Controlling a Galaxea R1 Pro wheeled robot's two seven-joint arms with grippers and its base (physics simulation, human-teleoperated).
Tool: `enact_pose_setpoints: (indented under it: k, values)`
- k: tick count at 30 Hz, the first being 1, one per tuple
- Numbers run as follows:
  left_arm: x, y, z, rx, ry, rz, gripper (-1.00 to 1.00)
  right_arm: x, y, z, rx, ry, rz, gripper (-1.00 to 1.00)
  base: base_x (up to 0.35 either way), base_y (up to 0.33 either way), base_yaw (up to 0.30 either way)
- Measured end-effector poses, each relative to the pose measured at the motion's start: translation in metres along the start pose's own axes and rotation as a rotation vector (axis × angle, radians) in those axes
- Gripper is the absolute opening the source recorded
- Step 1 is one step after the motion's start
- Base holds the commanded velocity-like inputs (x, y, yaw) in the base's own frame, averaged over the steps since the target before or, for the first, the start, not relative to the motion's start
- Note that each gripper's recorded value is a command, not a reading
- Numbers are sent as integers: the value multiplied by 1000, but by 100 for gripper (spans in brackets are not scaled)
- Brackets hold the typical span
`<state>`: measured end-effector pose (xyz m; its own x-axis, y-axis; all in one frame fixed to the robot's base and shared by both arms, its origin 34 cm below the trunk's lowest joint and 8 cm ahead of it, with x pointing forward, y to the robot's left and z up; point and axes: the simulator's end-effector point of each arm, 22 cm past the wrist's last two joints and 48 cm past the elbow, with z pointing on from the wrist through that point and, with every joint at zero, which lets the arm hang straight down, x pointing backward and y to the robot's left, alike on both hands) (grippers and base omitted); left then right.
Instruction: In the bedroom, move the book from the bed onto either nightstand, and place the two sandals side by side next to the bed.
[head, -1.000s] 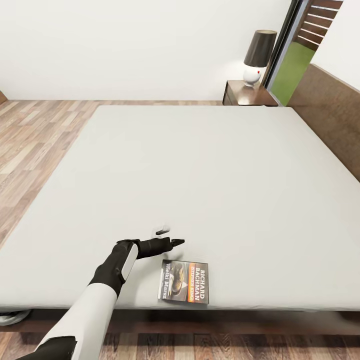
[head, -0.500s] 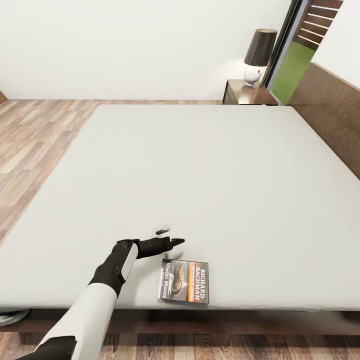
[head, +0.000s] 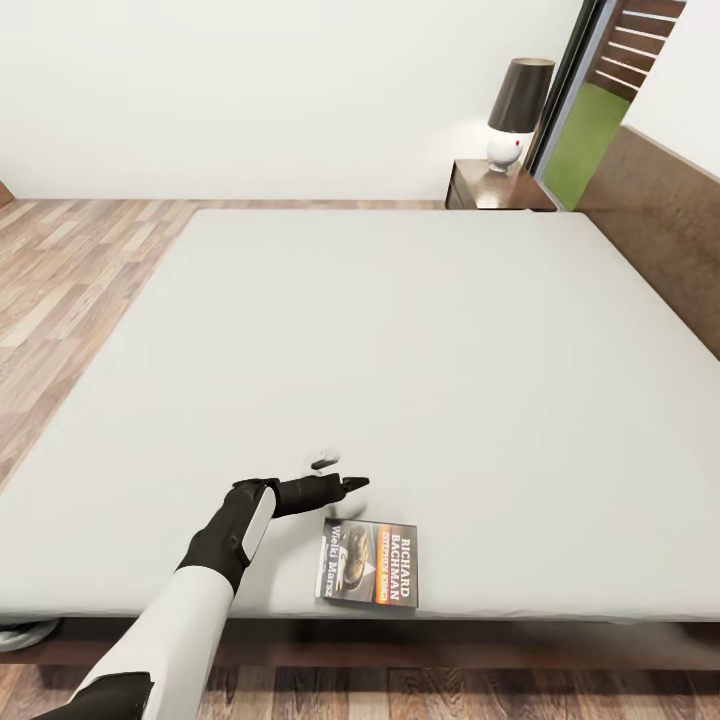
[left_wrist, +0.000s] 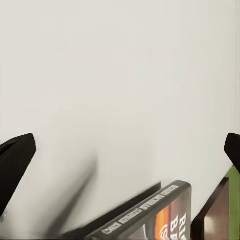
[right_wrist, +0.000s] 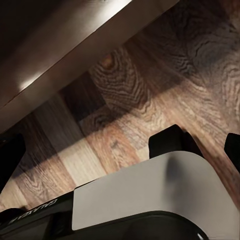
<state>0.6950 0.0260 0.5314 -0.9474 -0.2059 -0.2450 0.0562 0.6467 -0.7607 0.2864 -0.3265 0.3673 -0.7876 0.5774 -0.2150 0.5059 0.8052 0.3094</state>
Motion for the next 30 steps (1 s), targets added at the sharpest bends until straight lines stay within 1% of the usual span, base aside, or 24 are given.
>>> enact_pose_setpoints:
  k: [6,18,26,30]
  values:
    - [-3,-6,-6,-9,2,9,100,-3,4,-10,0,0,0,100,0,0,0]
    - [-3,-6,-6,-8,2,7,100,-3,4,-10,0,1,0,100,-1,0,0]
    - [-2,-6,-6,-9,3,6,100,-3,4,-10,0,1,0,100,-183,0,0]
    - [-3,-6,-6,-8,2,7,100,-3,4,-10,0,1,0,100,-92,0,0]
